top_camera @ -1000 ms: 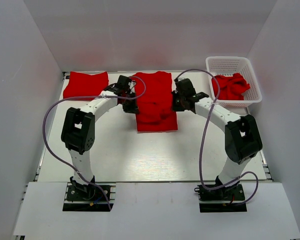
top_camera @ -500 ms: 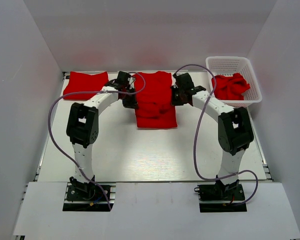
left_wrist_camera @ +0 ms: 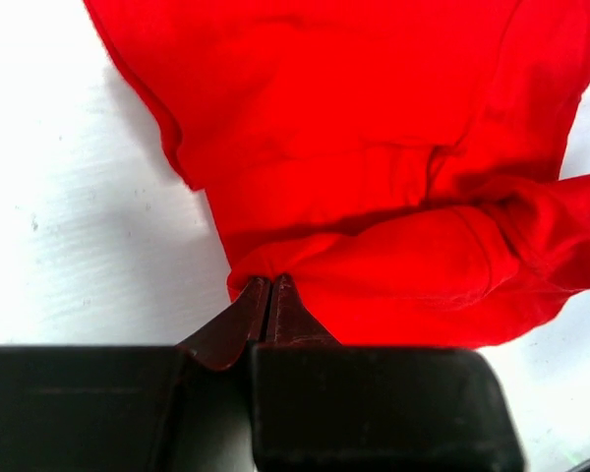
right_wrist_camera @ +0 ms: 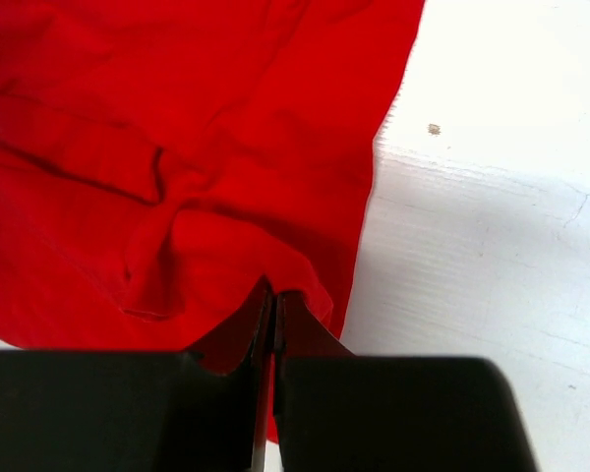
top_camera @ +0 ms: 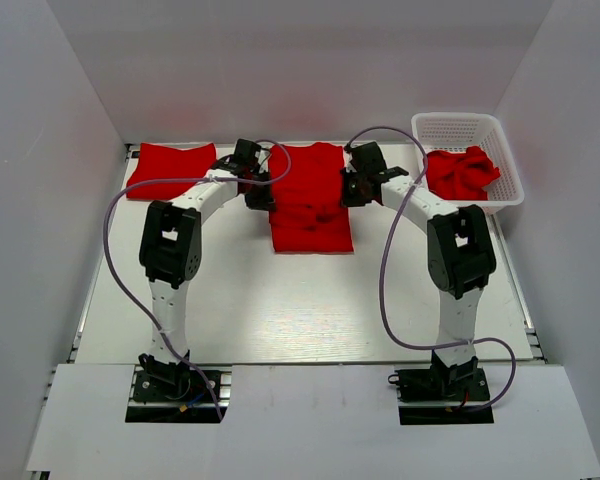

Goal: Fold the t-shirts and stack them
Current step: Fold the folded rectangular tshirt in 1/3 of the way

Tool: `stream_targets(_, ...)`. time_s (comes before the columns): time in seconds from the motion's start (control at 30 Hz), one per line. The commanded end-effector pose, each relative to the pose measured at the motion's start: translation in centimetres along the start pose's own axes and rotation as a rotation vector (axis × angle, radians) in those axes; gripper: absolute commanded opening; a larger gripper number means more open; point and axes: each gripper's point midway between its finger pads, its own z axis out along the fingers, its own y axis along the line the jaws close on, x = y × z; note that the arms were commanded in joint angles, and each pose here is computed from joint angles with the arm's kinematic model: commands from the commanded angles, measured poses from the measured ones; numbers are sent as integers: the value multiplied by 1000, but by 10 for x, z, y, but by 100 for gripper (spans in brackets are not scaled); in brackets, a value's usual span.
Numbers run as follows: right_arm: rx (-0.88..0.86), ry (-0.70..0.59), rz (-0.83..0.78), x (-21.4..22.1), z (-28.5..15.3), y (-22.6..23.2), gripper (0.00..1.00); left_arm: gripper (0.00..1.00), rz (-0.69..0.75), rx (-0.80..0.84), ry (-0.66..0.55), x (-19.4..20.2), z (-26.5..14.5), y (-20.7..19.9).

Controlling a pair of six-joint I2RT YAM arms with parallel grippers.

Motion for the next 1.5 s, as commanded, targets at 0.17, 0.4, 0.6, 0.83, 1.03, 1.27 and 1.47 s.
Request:
stream_targets(0.17,-8,-96,-19,-39,8,-5,0,1,85,60,-106,-33,-2,-11)
stream_targets(0.4,-22,-91,-80,-58,3,-1,54,93,79,0,-159,-50,-16,-3)
stream_targets(0.6,-55,-142,-112,-55,-38,9,90,100,81,-82,-241,-58,-58,8)
stream_targets(0.83,-208,-49,-164,10,-52,39,90,100,29,-113,-287,-19,-109,17)
stream_targets(1.03,-313,4,-274,39,-35,73,90,100,-31,-134,-246,34,-117,34)
stream_targets(1.27,-364,10,-329,38,-12,97,90,100,-62,-133,-152,89,-107,49)
stream_targets(1.47,-392,46,-334,44,12,106,90,100,-66,-153,-127,110,-111,58)
